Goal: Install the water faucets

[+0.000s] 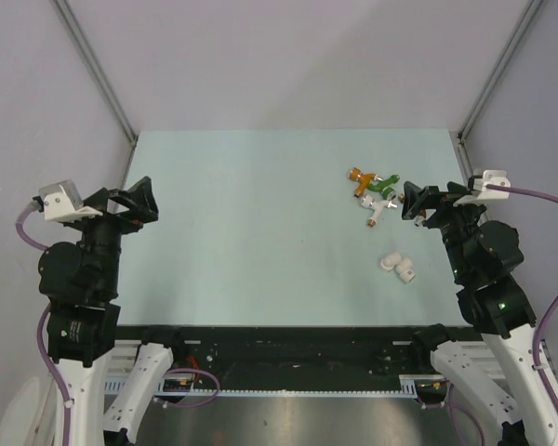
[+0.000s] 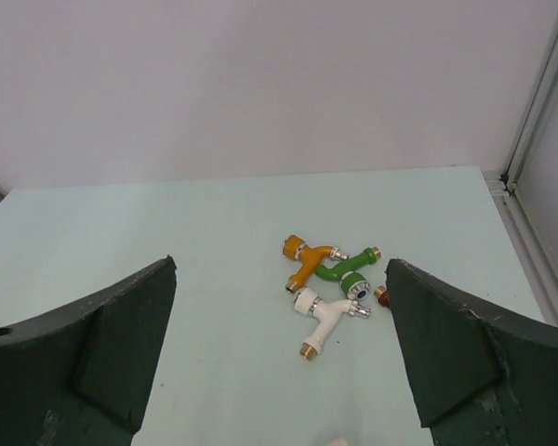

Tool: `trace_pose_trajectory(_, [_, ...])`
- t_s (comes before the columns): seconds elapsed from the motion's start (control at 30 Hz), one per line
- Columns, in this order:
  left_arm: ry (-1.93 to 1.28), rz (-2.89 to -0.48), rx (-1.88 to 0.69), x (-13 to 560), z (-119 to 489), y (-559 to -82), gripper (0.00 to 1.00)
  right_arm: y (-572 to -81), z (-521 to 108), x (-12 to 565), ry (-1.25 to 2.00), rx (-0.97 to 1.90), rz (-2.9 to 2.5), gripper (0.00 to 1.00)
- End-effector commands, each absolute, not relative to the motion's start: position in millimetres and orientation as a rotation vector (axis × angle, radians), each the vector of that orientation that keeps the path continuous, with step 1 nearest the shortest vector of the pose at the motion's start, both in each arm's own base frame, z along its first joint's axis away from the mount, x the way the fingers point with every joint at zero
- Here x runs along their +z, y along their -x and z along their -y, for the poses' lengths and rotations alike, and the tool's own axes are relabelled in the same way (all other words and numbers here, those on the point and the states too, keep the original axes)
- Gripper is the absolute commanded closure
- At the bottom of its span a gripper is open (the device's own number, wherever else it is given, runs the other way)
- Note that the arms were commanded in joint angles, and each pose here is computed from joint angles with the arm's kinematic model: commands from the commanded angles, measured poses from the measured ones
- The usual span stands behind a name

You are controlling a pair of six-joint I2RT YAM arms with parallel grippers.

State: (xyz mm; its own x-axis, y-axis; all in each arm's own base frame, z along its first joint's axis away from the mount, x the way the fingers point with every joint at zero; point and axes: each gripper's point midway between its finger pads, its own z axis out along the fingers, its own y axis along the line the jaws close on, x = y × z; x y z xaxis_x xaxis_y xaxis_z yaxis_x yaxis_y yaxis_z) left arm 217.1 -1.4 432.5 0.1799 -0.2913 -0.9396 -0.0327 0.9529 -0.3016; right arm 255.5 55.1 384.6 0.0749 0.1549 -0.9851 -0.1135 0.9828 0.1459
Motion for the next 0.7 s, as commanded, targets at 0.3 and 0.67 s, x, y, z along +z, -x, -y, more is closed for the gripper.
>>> trace_pose_trajectory(0.3, [0.202,-1.358,-0.286,431,26,-231,0.0,-274,-49,384,-0.093,0.142,-1.513,0.0])
trace_pose_trajectory(0.67, [0.062,-1.468,-0.393,393,77,-259,0.0,-322,-48,283,-0.322,0.113,-1.865,0.0])
